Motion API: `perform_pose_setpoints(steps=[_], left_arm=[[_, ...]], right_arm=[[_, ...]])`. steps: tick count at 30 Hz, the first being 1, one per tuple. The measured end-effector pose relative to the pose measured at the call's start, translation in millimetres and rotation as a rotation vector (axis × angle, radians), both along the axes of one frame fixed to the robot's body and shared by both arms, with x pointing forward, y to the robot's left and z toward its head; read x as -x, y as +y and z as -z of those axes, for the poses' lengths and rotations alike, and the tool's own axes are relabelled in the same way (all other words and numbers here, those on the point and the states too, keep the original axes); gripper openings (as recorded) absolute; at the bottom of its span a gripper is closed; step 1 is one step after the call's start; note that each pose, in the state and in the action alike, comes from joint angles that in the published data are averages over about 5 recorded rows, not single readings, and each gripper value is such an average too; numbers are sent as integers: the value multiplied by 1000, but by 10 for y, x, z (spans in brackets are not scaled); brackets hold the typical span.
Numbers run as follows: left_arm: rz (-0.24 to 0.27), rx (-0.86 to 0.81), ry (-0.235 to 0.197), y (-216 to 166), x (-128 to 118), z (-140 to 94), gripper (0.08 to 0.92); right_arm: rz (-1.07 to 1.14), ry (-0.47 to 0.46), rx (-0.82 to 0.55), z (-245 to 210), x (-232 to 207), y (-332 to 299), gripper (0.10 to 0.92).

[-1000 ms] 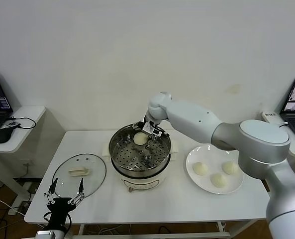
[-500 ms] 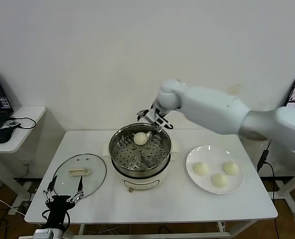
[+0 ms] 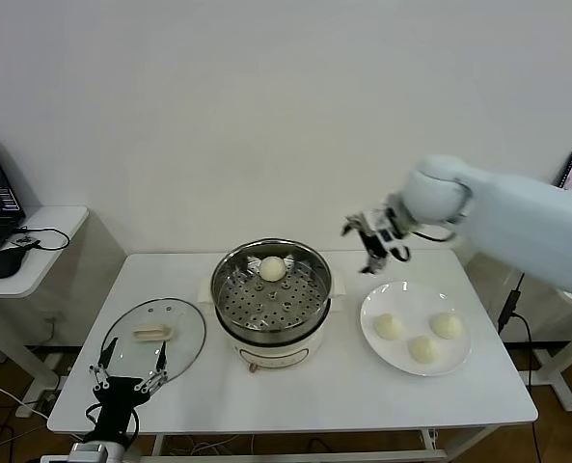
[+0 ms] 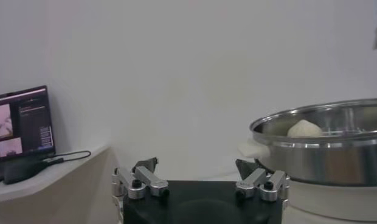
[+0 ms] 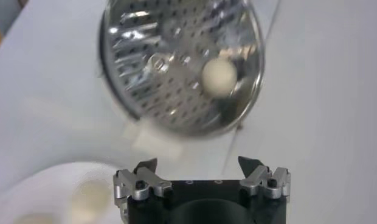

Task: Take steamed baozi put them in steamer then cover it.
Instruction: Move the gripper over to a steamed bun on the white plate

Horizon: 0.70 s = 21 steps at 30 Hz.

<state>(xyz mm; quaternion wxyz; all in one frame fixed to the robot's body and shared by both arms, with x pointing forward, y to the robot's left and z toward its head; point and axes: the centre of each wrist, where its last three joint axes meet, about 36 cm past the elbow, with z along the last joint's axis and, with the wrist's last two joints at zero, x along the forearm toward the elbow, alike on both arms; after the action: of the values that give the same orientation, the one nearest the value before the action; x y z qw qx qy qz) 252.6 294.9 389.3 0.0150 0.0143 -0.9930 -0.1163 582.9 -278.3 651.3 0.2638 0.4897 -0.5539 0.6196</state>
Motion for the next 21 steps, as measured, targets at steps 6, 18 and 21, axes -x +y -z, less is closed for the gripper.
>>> perform_pose_setpoints(steps=[6,18,21], left_arm=[[-5,-5,2,20,7,6,823],[-24,-17,21,94,44,55,823],[-30,-21,25,118,54,64,823]], right_arm=[[52,41,22,307,130,-290,823],[121,124,65,1003,29,-641,823],[125,145,68,1182,-43,-660,823]])
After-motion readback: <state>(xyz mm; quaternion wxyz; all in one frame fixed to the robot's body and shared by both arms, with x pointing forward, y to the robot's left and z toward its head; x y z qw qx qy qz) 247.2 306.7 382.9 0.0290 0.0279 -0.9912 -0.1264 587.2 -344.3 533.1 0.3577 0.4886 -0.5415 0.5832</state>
